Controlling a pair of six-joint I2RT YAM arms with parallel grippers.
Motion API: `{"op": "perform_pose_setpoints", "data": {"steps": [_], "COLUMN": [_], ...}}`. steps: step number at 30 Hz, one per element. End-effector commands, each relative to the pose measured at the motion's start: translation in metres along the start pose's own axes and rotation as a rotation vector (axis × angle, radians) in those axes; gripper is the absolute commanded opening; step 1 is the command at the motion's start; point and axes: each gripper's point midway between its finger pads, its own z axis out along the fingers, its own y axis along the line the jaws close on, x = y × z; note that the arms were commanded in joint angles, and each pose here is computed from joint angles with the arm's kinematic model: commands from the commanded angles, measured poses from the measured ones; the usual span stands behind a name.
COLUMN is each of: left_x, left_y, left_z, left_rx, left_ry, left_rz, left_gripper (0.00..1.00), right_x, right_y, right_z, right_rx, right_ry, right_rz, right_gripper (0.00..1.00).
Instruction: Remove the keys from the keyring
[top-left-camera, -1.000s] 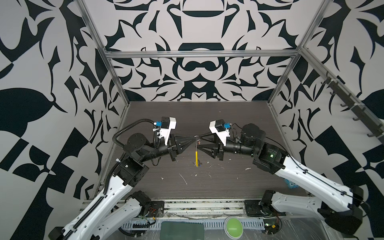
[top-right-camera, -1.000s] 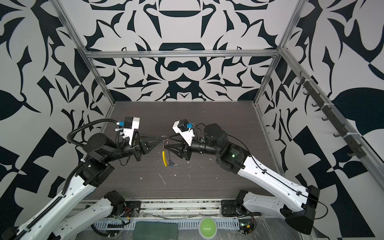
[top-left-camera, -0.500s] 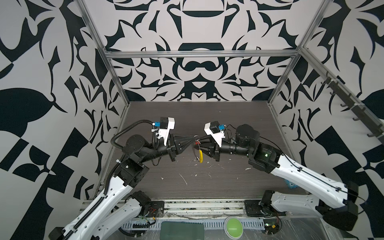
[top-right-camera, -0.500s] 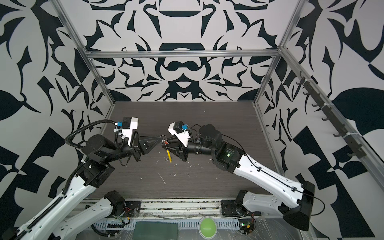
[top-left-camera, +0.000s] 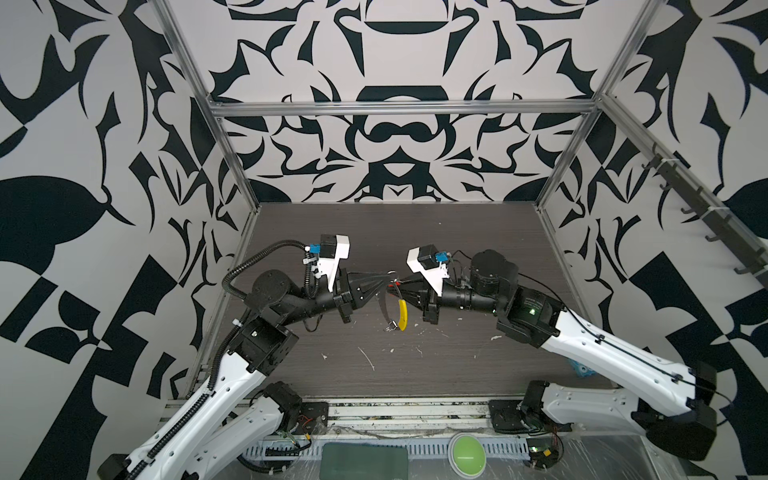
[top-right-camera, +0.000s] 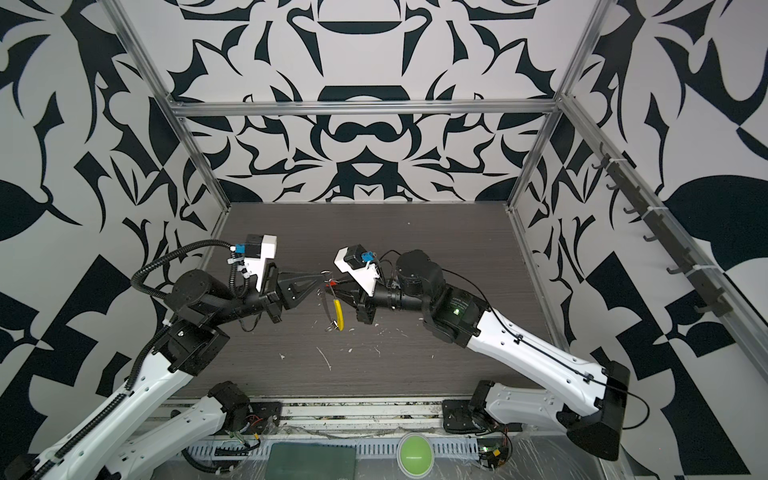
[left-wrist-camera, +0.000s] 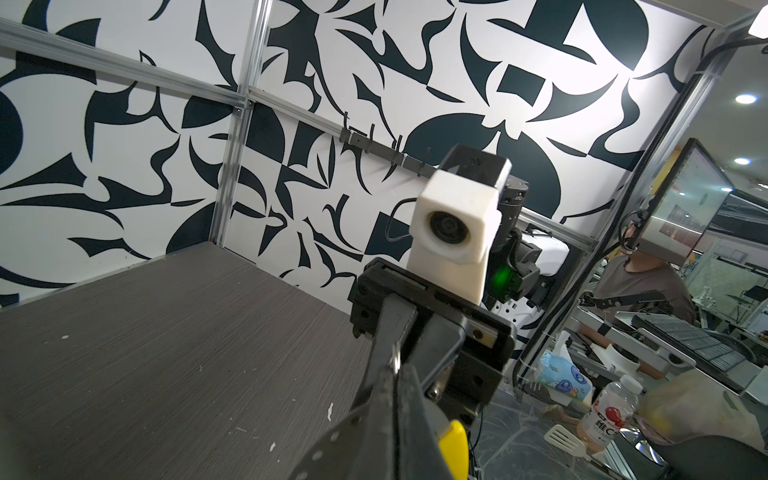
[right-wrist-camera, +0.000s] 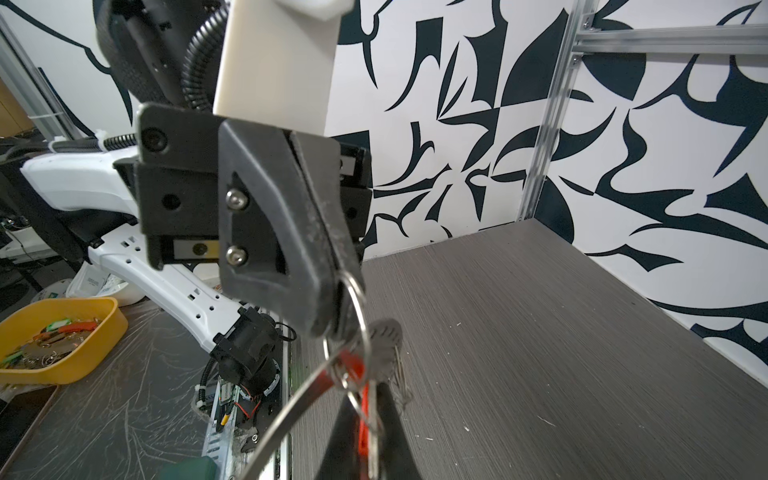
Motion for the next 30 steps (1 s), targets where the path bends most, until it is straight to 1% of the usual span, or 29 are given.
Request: {"op": "perform_pose_setpoints", "data": {"steps": [1,6,12,14,16,17,20,22,24,27,30], "left_x": [-0.010,-0.011,-0.011,-0.009,-0.007,-0.005,-0.004,-0.002,-0.002,-0.002,-0.001], "left_y": [-0.004,-0.005,-0.008,-0.009,-0.008,-0.008,-0.008,-0.008,-0.009,-0.011,-0.012], "left_z": [-0.001,-0.001,-0.002,-0.002,-0.003,-0.004,-0.006,-0.008,-0.010,-0.013,-0.012], "left_rx": [0.014,0.015,0.020,0.022,0.017,0.013,0.006,-0.002,-0.005,-0.005,0.003], "left_ry": [-0.045,-0.047,-0.038,-0.027,-0.018,-0.014,-0.012,-0.011,-0.014,-0.017,-0.012], "left_rz": [0.027,0.029,0.038,0.040,0.037,0.037,0.040,0.045,0.053,0.063,0.060], "left_gripper": [0.00,0.00,0.00,0.00,0.00,0.00,0.00,0.00,0.00,0.00,0.00], "right_x": [-0.010,-0.002,0.002,0.002,0.000,0.000,0.010,0.015,0.015,0.001,-0.028], "right_y": [0.014,0.022,0.019,0.019,0.020,0.021,0.018,0.009,-0.005,-0.027,-0.034], "right_z": [0.001,0.009,0.008,0.005,0.001,-0.001,-0.006,-0.008,-0.014,-0.030,-0.043], "right_rx": [-0.062,-0.109,-0.089,-0.079,-0.075,-0.078,-0.070,-0.063,-0.052,-0.036,-0.081], "right_ry": [0.000,0.045,0.065,0.067,0.061,0.061,0.087,0.085,0.053,-0.032,-0.140], "right_rz": [-0.029,-0.024,-0.018,-0.027,-0.039,-0.041,-0.052,-0.024,0.021,0.103,0.151], "right_gripper": [0.00,0.00,0.00,0.18,0.33,0.37,0.43,0.43,0.44,0.45,0.46]}}
